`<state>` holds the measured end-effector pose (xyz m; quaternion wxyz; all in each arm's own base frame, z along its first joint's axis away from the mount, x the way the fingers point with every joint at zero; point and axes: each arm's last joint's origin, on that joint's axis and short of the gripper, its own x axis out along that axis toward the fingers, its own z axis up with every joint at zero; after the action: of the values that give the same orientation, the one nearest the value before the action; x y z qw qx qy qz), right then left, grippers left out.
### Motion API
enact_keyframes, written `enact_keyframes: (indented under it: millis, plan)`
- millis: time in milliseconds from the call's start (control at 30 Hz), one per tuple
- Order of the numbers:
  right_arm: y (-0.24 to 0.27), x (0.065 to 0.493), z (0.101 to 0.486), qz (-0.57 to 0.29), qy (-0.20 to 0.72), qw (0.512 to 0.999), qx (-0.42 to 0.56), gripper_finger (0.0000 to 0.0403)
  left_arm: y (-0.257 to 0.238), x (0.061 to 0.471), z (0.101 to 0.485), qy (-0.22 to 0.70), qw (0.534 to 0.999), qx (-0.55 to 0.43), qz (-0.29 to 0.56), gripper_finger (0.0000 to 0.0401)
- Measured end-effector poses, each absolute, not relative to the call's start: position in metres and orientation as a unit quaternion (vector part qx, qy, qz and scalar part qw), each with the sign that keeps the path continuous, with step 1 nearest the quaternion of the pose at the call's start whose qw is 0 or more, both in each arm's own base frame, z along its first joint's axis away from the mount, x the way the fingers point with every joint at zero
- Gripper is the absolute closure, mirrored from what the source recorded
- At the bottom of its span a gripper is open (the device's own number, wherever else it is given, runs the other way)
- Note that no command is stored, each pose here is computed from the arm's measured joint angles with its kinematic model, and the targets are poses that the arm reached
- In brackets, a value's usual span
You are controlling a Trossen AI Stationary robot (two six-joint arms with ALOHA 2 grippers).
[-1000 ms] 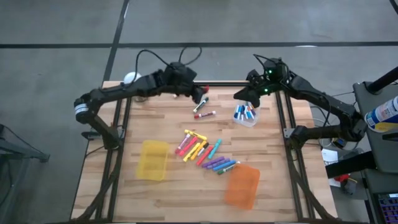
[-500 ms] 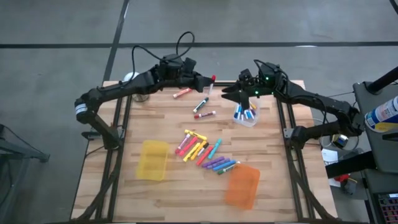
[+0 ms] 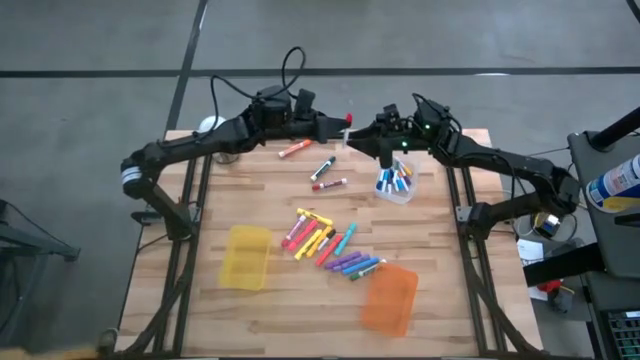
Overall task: Pick & Place Markers
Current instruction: Put the small red highlighter pen into the transparent bin
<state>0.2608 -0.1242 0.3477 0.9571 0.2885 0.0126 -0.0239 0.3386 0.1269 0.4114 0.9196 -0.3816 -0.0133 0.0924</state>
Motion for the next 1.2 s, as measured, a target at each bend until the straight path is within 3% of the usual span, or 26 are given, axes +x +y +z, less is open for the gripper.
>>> enact_keyframes:
  millis: [367,733,1200]
  plan:
    - [-0.125,0.273,0.342,-0.002,0.011,0.953,0.304,0.0216,0.127,0.341,0.409,-0.01,0.919,-0.384,0.088,0.0375]
    - [-0.126,0.278,0.348,0.019,0.014,0.955,0.297,0.0373,0.126,0.341,0.408,-0.016,0.918,-0.386,0.093,0.0346]
    - [-0.131,0.271,0.341,-0.003,0.055,0.933,0.355,0.0372,0.142,0.334,0.405,-0.016,0.925,-0.356,0.133,0.0223]
